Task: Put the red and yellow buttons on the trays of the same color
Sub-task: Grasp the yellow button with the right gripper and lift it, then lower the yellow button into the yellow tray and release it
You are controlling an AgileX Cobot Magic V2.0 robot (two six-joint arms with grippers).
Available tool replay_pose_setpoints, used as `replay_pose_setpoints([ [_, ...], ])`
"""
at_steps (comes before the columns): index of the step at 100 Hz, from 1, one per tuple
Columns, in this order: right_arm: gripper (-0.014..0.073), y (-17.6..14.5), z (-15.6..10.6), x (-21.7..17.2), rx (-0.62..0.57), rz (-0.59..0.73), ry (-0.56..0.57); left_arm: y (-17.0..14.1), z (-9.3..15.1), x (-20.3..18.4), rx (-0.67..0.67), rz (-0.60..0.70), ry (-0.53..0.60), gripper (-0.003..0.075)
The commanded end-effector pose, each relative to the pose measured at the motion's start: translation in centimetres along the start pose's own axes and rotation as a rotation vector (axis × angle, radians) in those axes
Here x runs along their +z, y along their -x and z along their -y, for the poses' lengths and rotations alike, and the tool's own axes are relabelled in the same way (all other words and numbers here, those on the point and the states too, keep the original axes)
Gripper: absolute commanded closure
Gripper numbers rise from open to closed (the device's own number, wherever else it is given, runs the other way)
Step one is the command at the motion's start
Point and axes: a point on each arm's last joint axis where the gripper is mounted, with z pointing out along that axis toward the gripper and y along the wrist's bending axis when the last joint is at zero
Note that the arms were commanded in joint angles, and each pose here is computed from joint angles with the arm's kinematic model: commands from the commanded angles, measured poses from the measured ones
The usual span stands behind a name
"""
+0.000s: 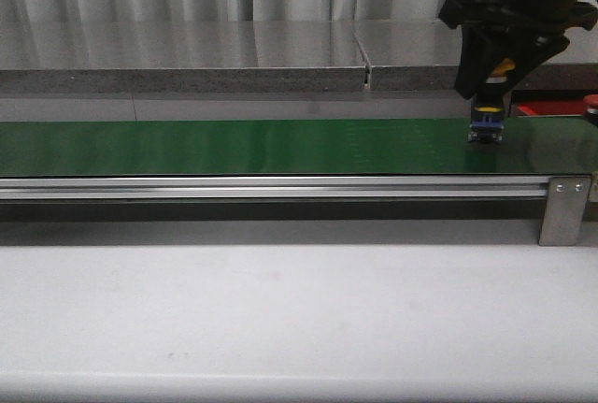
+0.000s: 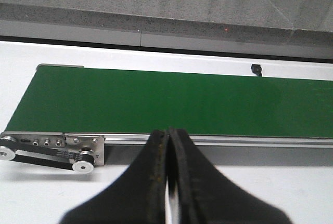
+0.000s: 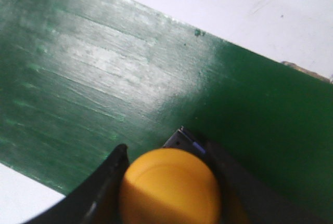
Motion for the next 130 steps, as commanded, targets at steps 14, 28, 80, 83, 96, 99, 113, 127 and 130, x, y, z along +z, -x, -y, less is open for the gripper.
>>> replay_pose_setpoints([
  [14, 0.0589, 1.3, -0.7, -8.3, 0.048, 0.228, -0.032, 1.5, 0.3, -0.3, -0.016, 0.099, -0.015, 0.0741],
  [28, 0.0589, 0.6, 0.6, -11.1, 0.121, 0.257, -0.064, 1.5, 0.3, -0.3, -0.016, 0.099, -0.015, 0.0741],
  [80, 0.0589, -7.4, 9.3, -15.1, 0.463, 0.273, -0.294, 1.5, 0.3, -0.3, -0.016, 0.099, -0.015, 0.0741],
  [83, 0.0589, -7.9, 9.8, -15.0, 0.486, 0.267, -0.304, 1.5, 0.3, -0.3, -0.016, 0.099, -0.015, 0.0741],
  [96, 0.0589, -10.5, 12.1, -14.3, 0.602, 0.254, -0.352, 1.5, 0.3, -0.3, -0.016, 0.099, -0.015, 0.0741],
  [99, 0.0589, -11.0, 12.6, -14.1, 0.626, 0.267, -0.367, 1.5, 0.3, -0.3, -0.016, 0.099, -0.015, 0.0741],
  [113, 0.0589, -13.2, 14.4, -12.9, 0.697, 0.295, -0.422, 1.5, 0.3, -0.3, -0.016, 0.099, -0.015, 0.0741],
  [127, 0.0589, -14.6, 15.3, -11.2, 0.733, 0.301, -0.447, 1.5, 0.3, -0.3, -0.016, 0.099, -0.015, 0.0741],
  [130, 0.0589, -14.8, 15.5, -10.8, 0.737, 0.295, -0.448, 1.5, 0.3, -0.3, -0.016, 0.099, -0.015, 0.0741],
])
